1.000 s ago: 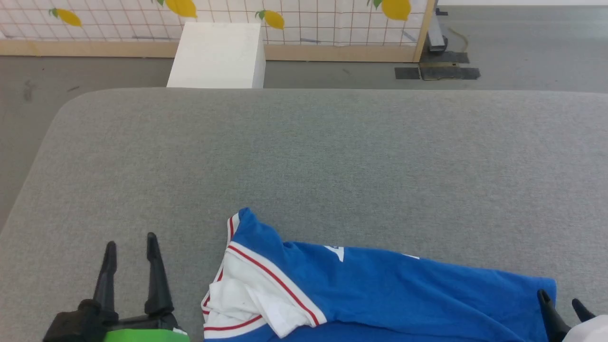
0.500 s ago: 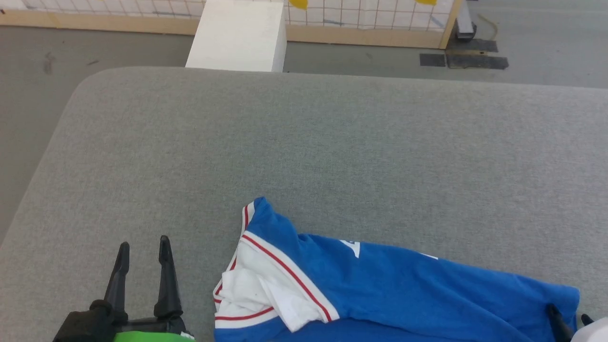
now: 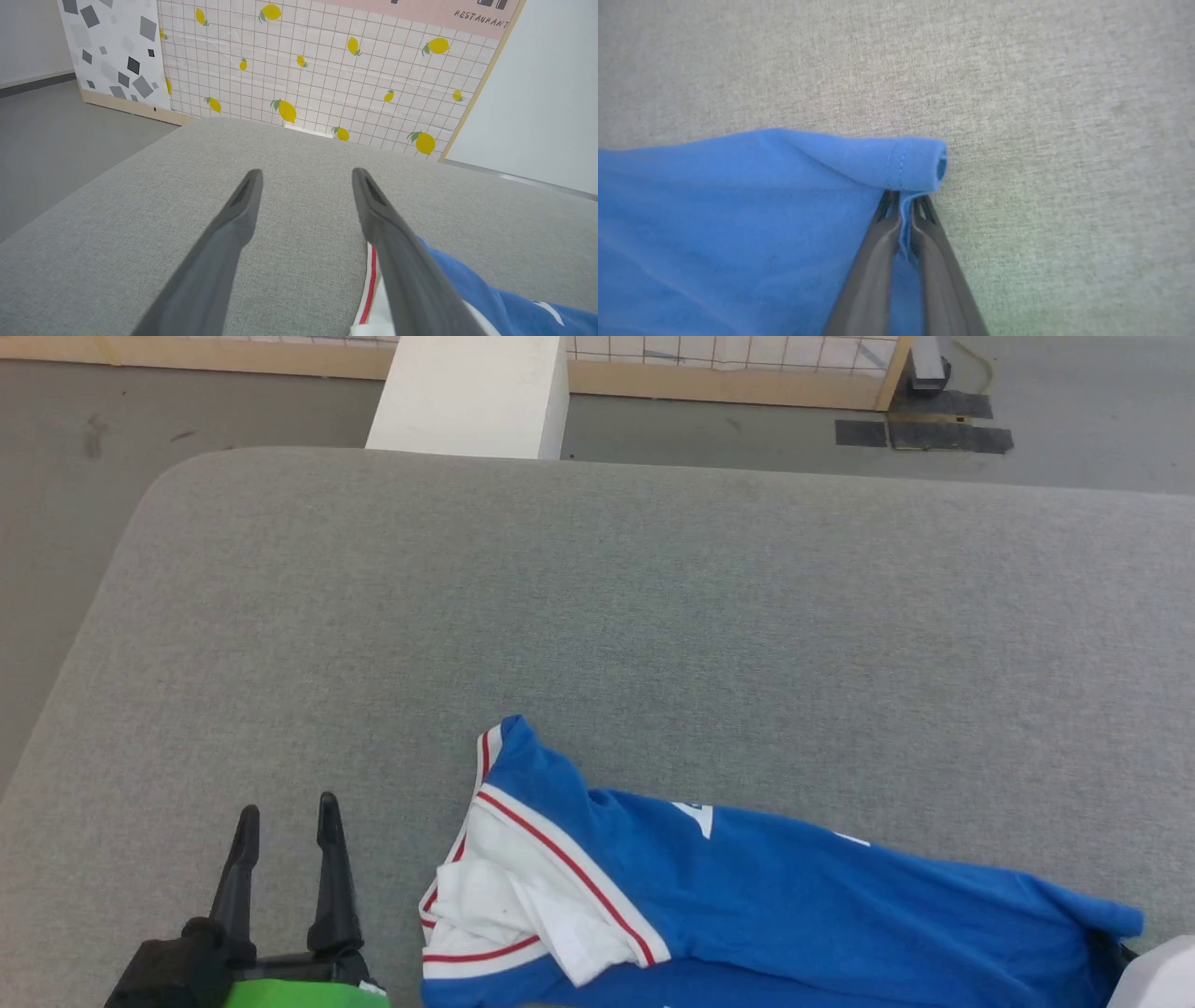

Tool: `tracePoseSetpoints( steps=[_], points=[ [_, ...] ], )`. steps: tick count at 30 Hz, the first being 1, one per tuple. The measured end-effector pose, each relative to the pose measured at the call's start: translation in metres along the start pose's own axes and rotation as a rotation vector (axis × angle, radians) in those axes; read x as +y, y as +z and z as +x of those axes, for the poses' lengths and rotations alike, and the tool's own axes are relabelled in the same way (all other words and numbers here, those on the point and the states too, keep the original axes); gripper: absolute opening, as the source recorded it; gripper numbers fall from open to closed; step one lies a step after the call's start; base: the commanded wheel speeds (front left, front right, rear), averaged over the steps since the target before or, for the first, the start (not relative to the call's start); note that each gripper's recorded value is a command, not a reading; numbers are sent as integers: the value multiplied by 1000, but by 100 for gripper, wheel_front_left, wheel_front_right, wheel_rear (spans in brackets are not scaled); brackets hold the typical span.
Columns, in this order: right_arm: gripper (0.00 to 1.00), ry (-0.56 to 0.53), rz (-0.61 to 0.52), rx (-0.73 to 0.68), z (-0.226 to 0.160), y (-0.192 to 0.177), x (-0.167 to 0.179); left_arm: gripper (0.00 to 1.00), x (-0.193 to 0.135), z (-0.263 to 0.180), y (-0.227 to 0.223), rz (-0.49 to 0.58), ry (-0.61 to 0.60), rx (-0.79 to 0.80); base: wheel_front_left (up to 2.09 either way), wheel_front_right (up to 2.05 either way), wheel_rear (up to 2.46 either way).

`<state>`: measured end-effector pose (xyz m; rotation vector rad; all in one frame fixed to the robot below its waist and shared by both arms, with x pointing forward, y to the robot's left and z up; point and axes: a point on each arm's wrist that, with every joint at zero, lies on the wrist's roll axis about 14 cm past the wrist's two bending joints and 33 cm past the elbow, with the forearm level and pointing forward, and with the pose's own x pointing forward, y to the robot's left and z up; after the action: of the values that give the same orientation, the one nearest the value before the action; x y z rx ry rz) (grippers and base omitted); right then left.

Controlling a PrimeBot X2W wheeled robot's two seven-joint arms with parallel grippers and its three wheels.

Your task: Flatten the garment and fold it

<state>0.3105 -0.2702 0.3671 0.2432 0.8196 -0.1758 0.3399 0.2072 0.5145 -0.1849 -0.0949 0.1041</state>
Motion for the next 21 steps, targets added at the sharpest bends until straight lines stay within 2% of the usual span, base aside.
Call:
tracePoseSetpoints(
  steps=[8,11,18,21],
  points=[
    [0,-24,-15,-76,-4,29,-9,100,-11,6,-3,-14,-33,2,0,0,0],
    [0,-79,-33,-122,-9,49,-31,100,-14,6,-4,-13,-42,5,0,0,0],
    [0,-279,-77,-174,-35,77,-105,100,-19,5,-4,-8,-62,4,0,0,0],
    [0,-296,-86,-191,-41,83,-113,100,-19,3,-4,-7,-63,4,0,0,0]
  ],
)
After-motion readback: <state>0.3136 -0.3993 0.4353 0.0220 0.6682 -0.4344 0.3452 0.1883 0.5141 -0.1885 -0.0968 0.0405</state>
